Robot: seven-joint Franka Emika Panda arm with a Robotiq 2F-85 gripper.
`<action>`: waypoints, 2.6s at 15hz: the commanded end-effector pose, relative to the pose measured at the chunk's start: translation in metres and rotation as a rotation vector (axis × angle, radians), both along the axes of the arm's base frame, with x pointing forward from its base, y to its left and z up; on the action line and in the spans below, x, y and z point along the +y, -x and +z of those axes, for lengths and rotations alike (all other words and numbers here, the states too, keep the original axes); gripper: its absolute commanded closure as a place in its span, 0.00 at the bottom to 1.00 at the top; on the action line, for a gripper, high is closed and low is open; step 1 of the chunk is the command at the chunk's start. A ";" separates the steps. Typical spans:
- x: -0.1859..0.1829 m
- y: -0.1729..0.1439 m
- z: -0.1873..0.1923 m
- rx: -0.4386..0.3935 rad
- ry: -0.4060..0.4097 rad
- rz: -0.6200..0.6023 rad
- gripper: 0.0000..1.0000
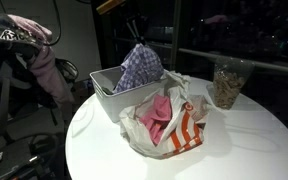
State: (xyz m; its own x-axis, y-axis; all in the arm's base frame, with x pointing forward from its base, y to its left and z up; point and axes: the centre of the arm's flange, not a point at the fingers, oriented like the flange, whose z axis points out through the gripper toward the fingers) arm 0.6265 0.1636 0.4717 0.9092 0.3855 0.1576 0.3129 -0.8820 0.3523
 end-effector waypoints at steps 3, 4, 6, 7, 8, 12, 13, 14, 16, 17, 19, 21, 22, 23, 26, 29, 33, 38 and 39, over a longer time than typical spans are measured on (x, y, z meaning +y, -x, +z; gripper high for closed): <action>-0.048 0.079 0.104 -0.251 -0.011 -0.153 0.98; -0.057 0.091 0.121 -0.289 -0.010 -0.180 0.98; -0.074 0.114 0.151 -0.370 -0.004 -0.237 0.98; -0.084 0.125 0.165 -0.413 -0.003 -0.266 0.98; -0.089 0.133 0.173 -0.446 0.002 -0.289 0.98; -0.115 0.135 0.164 -0.450 0.033 -0.349 0.98; -0.121 0.131 0.153 -0.435 0.036 -0.357 0.98; -0.126 0.126 0.139 -0.415 0.035 -0.361 0.98; -0.129 0.115 0.112 -0.406 0.025 -0.334 0.98; -0.127 0.109 0.100 -0.422 0.016 -0.316 0.98; -0.119 0.100 0.076 -0.467 -0.003 -0.256 0.97; -0.114 0.093 0.052 -0.507 0.012 -0.174 0.97; -0.113 0.091 0.041 -0.517 0.028 -0.138 0.97; -0.115 0.091 0.028 -0.501 0.047 -0.103 0.97; -0.115 0.103 0.002 -0.408 0.058 -0.015 0.98; -0.120 0.109 -0.017 -0.301 0.100 0.023 0.97; -0.114 0.101 -0.051 -0.174 0.016 0.083 0.97; -0.079 0.094 -0.086 -0.078 -0.229 0.192 0.98; -0.070 0.093 -0.088 -0.085 -0.266 0.212 0.98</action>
State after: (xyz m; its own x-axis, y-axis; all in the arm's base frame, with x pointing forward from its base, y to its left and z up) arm 0.5270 0.0768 0.3793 0.8349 0.4654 0.2938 0.4049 -0.8810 0.2447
